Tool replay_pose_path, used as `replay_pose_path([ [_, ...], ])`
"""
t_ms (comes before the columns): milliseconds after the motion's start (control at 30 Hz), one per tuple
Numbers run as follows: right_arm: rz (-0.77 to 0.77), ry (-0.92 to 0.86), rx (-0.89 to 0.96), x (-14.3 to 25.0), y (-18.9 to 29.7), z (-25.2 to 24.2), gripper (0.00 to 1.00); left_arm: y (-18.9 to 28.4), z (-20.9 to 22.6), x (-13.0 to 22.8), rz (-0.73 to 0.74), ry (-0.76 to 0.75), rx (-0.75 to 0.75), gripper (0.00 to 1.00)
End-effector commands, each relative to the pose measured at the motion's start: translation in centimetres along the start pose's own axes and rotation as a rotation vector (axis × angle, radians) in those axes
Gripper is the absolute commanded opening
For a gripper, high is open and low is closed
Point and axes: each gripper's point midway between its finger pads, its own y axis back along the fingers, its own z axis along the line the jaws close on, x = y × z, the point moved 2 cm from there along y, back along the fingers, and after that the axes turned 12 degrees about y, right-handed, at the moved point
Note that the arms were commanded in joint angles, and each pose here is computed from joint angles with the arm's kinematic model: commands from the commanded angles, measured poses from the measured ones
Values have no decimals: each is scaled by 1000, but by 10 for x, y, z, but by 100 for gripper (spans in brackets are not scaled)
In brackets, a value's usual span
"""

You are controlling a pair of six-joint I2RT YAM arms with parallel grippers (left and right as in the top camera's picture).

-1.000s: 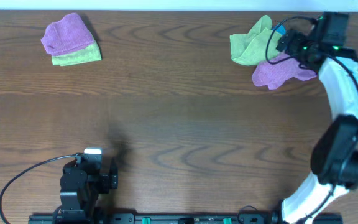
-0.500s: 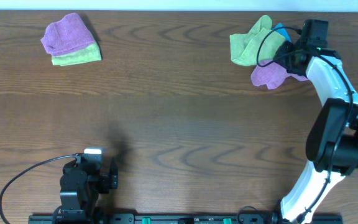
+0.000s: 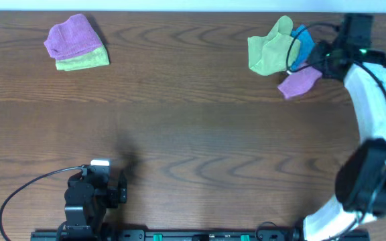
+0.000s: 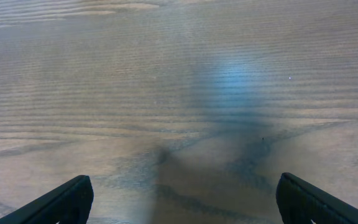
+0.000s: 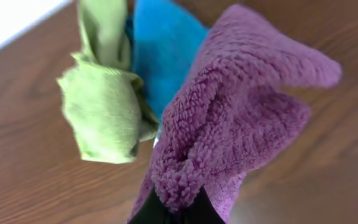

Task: Fold the cloth
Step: 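Grasp the purple cloth with the right gripper and lift it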

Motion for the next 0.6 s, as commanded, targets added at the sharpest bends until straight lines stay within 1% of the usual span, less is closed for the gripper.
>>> replay_pose_path([
  [0,-68,49,42,-14,34,-4,2,-4,1,14,49,-22,-5,96],
  [200,-108,68,71,-17,69,-8,2,-4,1,14,49,-22,-5,95],
  [300,-97,72,36,-10,88,-2,2,-4,1,14,49,-22,-5,95],
  [433,-36,92,-56,11,111,14,2,-4,1,14,49,-22,-5,95],
  [567,79,227,-186,49,133,49,2,-4,1,14,49,-22,-5,95],
])
